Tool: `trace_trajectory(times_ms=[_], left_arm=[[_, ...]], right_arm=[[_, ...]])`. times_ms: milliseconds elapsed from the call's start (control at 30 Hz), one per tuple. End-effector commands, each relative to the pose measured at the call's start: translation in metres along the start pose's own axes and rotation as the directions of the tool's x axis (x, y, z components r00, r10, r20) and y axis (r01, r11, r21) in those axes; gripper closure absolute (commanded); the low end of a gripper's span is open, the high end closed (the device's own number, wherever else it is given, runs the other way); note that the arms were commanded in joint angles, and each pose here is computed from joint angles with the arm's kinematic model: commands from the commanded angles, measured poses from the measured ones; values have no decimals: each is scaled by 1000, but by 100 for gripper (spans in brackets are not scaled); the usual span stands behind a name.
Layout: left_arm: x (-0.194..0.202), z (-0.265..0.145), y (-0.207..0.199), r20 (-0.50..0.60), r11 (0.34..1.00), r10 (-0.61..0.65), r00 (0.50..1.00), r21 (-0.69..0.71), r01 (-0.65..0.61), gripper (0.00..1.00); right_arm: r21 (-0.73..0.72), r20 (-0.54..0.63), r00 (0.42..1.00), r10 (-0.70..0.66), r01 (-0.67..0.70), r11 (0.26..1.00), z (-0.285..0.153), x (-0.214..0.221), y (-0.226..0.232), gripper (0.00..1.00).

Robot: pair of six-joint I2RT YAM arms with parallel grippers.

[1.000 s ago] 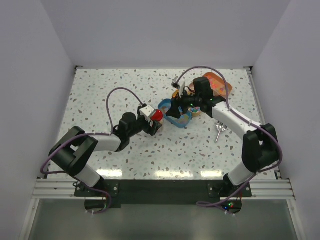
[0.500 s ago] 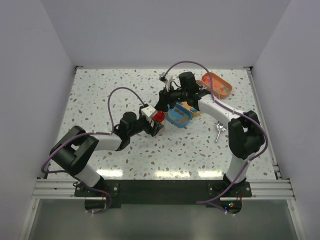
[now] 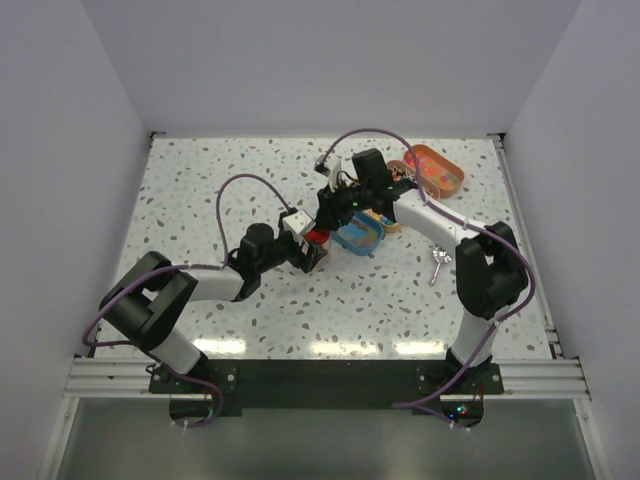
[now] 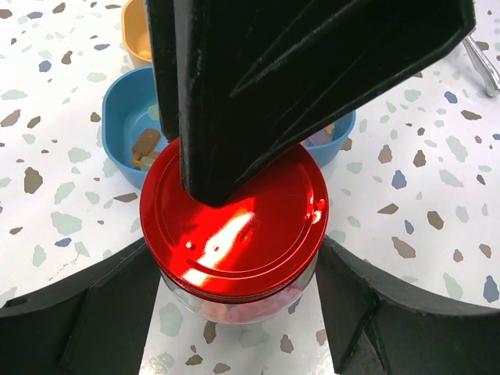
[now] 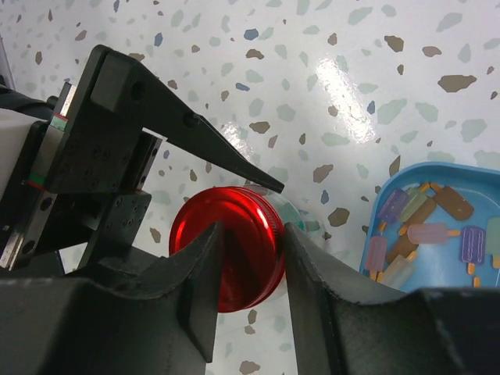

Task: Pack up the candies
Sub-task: Screw the bottle lid onto the packing bottle.

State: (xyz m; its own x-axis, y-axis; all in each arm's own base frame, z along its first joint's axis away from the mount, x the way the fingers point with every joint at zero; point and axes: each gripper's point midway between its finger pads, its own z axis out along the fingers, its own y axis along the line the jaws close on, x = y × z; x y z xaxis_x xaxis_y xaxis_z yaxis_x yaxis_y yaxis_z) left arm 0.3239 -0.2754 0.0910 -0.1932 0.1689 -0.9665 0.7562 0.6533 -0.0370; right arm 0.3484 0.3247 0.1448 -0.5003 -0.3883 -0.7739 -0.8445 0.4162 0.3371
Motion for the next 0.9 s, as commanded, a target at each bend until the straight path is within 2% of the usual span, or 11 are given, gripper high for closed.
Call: trace_trajectory(times_ms=[0,200,333,467,567,600,667,700,800,867], left_arm=[[-16,6,8,33,999,18,999,-31,-17,74],[-12,5,21,16,995,14,1000,-98,-12,76],[-13,5,27,14,991,5,1000,-136,-4,78],[-11,4,30,5,988,3,1000,-151,-2,78],[-11,6,24,5,993,11,1000,-117,-10,78],[-11,7,21,6,995,11,1000,-98,-10,78],[-10,6,19,-2,996,37,999,-78,-37,78],[-11,7,16,1,997,42,999,-60,-42,78],[-9,8,9,-7,997,70,998,-13,-70,78],[-6,9,5,-21,996,85,996,19,-85,78]], right_arm=[[32,-36,999,-24,25,999,-14,11,5,62],[49,-56,998,-19,22,999,-20,25,21,92],[75,-55,997,50,-46,996,-21,42,32,99],[55,-43,995,94,-92,994,-22,55,46,100],[42,-16,999,34,-34,999,-27,58,45,100],[30,-9,1000,18,-18,999,-30,57,44,96],[44,37,999,-29,27,999,-43,47,27,81],[51,56,997,-49,46,998,-47,42,21,64],[17,95,980,-173,172,985,-54,29,9,35],[-53,146,951,-273,283,958,-58,15,12,27]])
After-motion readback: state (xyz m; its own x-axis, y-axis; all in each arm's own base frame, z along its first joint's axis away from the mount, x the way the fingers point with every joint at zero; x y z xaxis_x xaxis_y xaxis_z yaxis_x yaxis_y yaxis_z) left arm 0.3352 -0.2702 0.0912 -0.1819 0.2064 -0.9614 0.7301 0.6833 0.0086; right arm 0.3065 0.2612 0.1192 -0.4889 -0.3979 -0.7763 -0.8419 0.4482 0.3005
